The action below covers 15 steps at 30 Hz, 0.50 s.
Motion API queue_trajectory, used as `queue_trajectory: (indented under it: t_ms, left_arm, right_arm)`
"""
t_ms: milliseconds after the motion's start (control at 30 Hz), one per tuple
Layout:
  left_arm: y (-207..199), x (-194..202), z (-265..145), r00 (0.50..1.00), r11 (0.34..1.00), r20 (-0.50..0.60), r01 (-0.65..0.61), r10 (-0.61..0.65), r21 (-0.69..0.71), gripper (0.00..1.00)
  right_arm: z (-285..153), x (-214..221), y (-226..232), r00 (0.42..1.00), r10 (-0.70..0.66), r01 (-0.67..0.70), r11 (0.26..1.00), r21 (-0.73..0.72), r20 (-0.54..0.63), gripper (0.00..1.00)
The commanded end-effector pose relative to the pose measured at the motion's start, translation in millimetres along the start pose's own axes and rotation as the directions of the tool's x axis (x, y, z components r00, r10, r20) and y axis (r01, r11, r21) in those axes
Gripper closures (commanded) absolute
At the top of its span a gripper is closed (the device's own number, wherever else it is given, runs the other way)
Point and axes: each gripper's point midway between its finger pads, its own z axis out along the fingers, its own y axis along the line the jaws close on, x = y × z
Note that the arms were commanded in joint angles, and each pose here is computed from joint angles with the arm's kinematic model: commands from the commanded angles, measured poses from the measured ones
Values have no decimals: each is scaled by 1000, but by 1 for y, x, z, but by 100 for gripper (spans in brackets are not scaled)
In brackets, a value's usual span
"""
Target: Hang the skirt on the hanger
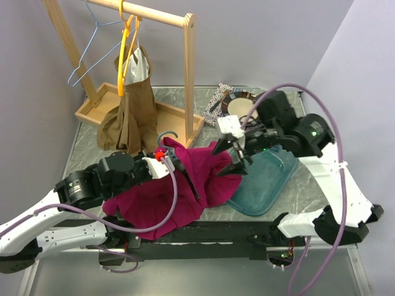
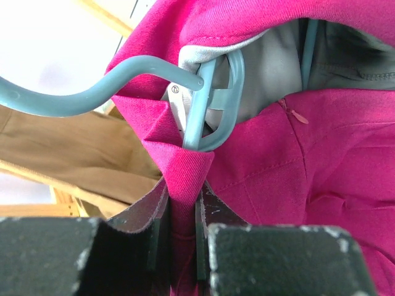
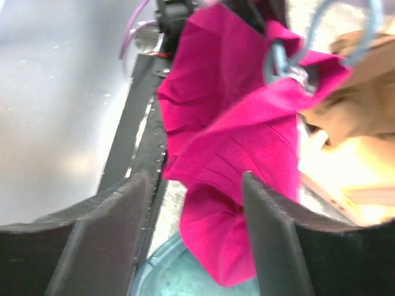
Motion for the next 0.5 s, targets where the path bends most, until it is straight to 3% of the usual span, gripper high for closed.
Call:
queue_trajectory:
  t_ms: [0,300,400,467]
  left_arm:
    - [13,-51,-14,974,999,222,50,-48,-1,99]
    - [3,-67,-18,946,995,308,79,-96,67,99]
    - [3,-71,-16,942,993,315,95,-113,72,99]
    - [3,-73,-17,937,991,325,106,-126,77,99]
  right_arm:
    - [-2,4,-30,1000,-11,10,998,60,12,19]
    - [44,18,-46,1000,20,-20,998,-54,-8,18]
    - [65,28,-32,998,23,-28,995,-96,-61,22]
    - [79,36,-24,996,40,-49,992,-114,-80,33]
